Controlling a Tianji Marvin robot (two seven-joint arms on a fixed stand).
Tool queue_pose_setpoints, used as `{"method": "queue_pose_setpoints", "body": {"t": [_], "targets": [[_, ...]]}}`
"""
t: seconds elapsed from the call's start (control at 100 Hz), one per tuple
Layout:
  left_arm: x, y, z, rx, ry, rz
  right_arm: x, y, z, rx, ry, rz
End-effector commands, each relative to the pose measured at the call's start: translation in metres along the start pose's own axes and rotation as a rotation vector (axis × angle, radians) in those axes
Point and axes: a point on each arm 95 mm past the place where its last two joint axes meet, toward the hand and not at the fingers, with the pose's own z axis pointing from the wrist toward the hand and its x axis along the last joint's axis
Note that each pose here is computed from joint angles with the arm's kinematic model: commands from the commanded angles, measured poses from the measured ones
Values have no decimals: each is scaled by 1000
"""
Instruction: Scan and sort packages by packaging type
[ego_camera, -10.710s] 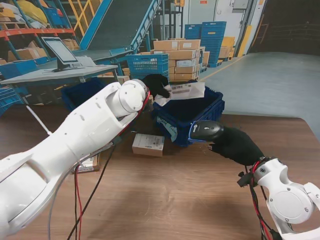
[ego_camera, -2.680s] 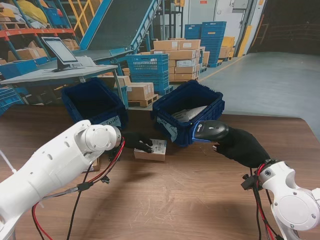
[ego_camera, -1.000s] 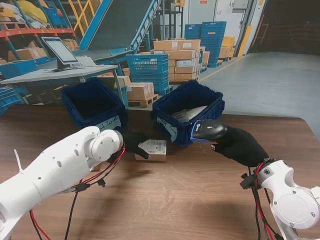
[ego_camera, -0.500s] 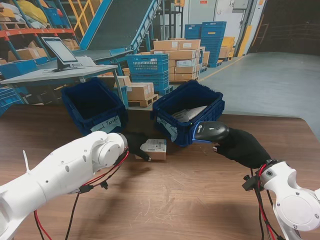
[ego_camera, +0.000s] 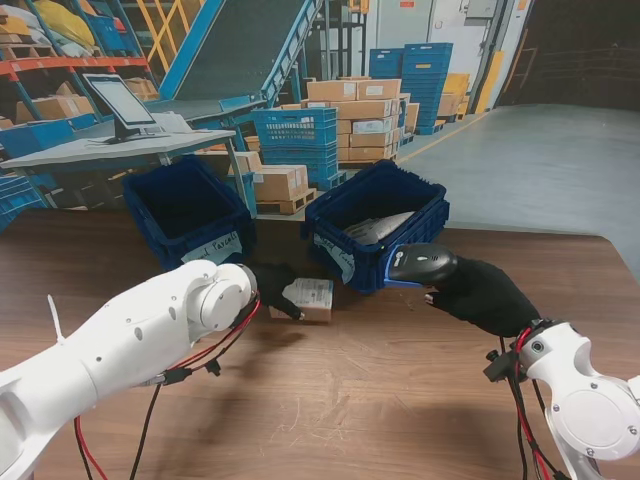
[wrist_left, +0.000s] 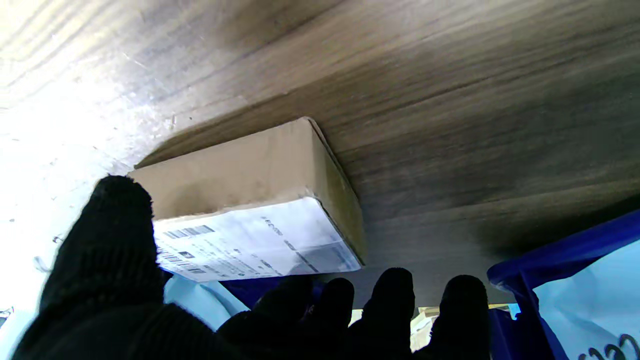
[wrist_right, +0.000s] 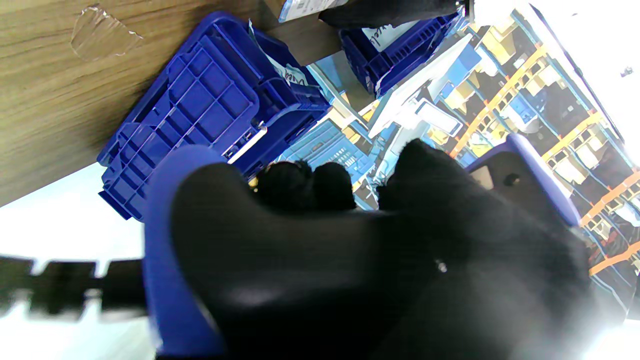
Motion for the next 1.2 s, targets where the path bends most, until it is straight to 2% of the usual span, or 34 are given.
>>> {"method": "queue_pose_setpoints", "body": {"t": [0.0,0.29,0.54,0.91,1.19], "targets": [[9,2,-3,-14,23,14,2,-2,1,12,8,4],[11,-2,-10,3,8,2,4,-3,2,16,18,6],[8,-6,-4,-1,-13,17,4,-3,1,18,17,9],[2,-6,11,-82,-6,17,2,-5,3,27,18,12],[6,2,16,-126,55,17,2,-5,2,30,12,11]]}}
